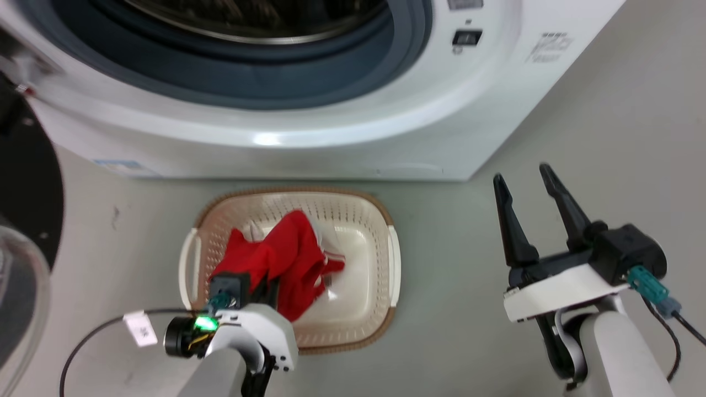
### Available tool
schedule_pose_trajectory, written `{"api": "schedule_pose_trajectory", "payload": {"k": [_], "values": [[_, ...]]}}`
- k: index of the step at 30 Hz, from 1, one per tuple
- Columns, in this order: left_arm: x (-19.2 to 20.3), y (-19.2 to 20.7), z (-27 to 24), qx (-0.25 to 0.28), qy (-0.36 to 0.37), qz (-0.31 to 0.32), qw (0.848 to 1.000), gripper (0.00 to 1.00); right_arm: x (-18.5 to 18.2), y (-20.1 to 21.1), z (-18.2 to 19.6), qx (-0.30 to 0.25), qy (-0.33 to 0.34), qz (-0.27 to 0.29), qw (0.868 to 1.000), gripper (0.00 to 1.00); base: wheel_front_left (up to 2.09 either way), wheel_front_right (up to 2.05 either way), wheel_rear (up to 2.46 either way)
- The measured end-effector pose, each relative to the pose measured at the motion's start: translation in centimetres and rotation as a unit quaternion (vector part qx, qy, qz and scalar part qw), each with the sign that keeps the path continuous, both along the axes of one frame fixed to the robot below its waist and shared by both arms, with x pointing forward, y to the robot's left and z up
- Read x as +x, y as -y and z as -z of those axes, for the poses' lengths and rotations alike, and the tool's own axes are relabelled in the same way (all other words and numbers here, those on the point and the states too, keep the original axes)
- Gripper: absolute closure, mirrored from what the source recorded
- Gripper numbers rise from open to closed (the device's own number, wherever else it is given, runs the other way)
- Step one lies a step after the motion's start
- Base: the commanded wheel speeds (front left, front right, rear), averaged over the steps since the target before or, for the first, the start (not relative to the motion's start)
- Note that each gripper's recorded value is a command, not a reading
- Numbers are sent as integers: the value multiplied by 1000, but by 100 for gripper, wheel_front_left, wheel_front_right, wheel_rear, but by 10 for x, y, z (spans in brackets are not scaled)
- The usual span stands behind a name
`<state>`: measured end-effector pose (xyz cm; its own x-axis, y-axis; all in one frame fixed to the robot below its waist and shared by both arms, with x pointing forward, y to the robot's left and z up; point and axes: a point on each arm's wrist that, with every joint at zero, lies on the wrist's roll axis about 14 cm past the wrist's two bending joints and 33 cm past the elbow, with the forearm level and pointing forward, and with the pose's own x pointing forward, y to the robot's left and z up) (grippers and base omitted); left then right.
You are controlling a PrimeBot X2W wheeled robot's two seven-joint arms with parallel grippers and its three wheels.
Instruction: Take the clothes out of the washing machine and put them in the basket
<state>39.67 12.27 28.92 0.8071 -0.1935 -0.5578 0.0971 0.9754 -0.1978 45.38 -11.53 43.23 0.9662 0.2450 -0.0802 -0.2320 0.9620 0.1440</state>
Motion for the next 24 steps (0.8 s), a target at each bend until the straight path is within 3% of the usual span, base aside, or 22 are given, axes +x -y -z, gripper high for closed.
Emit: {"api": "schedule_pose_trajectory", "payload": {"k": [6, 17, 18, 19, 21, 22, 24], "values": [[15, 0, 55, 20, -77, 22, 997, 100, 18, 4, 34, -2, -26, 4, 1000, 0, 0, 0, 0], [10, -11, 139, 32, -185, -14, 982, 100, 16, 25, 103, -1, -102, 31, 994, 0, 0, 0, 0], [8, -11, 144, 32, -194, -19, 980, 85, 15, 27, 107, -2, -106, 33, 994, 0, 0, 0, 0], [5, -11, 149, 31, -202, -21, 979, 78, 15, 28, 110, -3, -110, 35, 993, 0, 0, 0, 0], [4, -10, 156, 29, -212, -21, 977, 20, 16, 30, 114, -5, -113, 37, 993, 0, 0, 0, 0], [5, -9, 157, 30, -213, -20, 976, 0, 16, 31, 114, -5, -113, 38, 993, 0, 0, 0, 0], [9, -12, 156, 33, -210, -20, 977, 0, 16, 32, 113, -5, -113, 38, 993, 0, 0, 0, 0]]}}
